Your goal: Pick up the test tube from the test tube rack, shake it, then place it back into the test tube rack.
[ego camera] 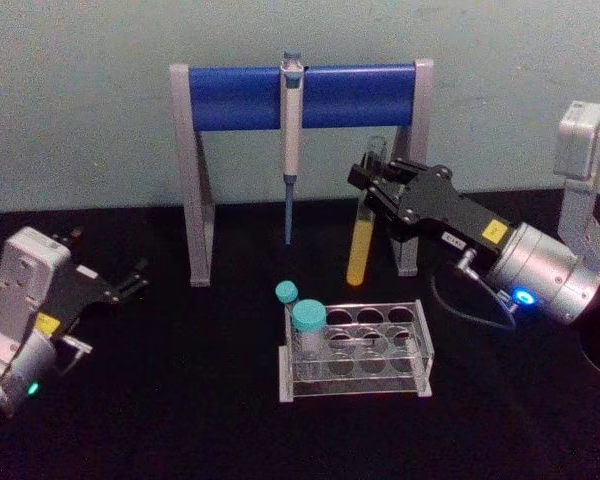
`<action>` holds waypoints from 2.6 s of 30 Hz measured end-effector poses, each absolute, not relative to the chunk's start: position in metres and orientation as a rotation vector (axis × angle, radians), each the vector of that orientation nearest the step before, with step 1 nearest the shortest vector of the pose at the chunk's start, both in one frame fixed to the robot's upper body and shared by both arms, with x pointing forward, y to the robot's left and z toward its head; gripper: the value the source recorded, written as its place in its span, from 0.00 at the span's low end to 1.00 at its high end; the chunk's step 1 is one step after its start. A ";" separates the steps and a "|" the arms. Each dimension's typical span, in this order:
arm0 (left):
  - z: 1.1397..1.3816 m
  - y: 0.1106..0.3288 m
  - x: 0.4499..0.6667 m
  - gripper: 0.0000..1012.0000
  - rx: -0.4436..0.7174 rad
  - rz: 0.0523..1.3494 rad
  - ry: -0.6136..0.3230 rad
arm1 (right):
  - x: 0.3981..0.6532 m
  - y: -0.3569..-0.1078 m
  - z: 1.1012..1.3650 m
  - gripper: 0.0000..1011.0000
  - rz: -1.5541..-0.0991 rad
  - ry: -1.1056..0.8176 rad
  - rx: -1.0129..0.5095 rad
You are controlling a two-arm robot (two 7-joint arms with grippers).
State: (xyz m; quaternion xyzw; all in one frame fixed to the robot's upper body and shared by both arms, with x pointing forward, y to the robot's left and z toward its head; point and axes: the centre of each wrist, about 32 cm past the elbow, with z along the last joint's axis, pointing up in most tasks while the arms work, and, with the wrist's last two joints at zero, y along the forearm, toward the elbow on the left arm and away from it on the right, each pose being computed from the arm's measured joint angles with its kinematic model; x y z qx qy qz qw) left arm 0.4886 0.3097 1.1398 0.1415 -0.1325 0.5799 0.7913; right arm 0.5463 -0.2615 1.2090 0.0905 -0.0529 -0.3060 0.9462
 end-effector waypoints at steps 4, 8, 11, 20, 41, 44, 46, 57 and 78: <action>1.140 0.310 0.489 0.99 0.304 1.248 -0.285 | 0.537 -0.264 1.208 0.23 -0.584 -0.069 0.212; 1.140 0.310 0.489 0.99 0.304 1.248 -0.285 | 0.521 -0.274 1.209 0.23 -0.566 -0.030 0.223; 1.140 0.310 0.489 0.99 0.304 1.248 -0.285 | 0.510 -0.282 1.211 0.23 -0.587 -0.025 0.205; 1.140 0.310 0.489 0.99 0.304 1.248 -0.285 | 0.499 -0.294 1.221 0.23 -0.712 -0.105 0.093; 1.140 0.310 0.489 0.99 0.304 1.248 -0.285 | 0.554 -0.272 1.217 0.23 -0.738 -0.125 0.101; 1.140 0.310 0.489 0.99 0.304 1.248 -0.285 | 0.557 -0.267 1.217 0.23 -0.712 -0.123 0.116; 1.140 0.310 0.489 0.99 0.304 1.248 -0.285 | 0.559 -0.262 1.217 0.23 -0.689 -0.120 0.125; 1.140 0.310 0.489 0.99 0.304 1.248 -0.285 | 0.551 -0.254 1.220 0.23 -0.547 -0.069 0.137; 1.140 0.310 0.489 0.99 0.304 1.248 -0.285 | 0.494 -0.308 1.238 0.23 -0.647 -0.099 0.002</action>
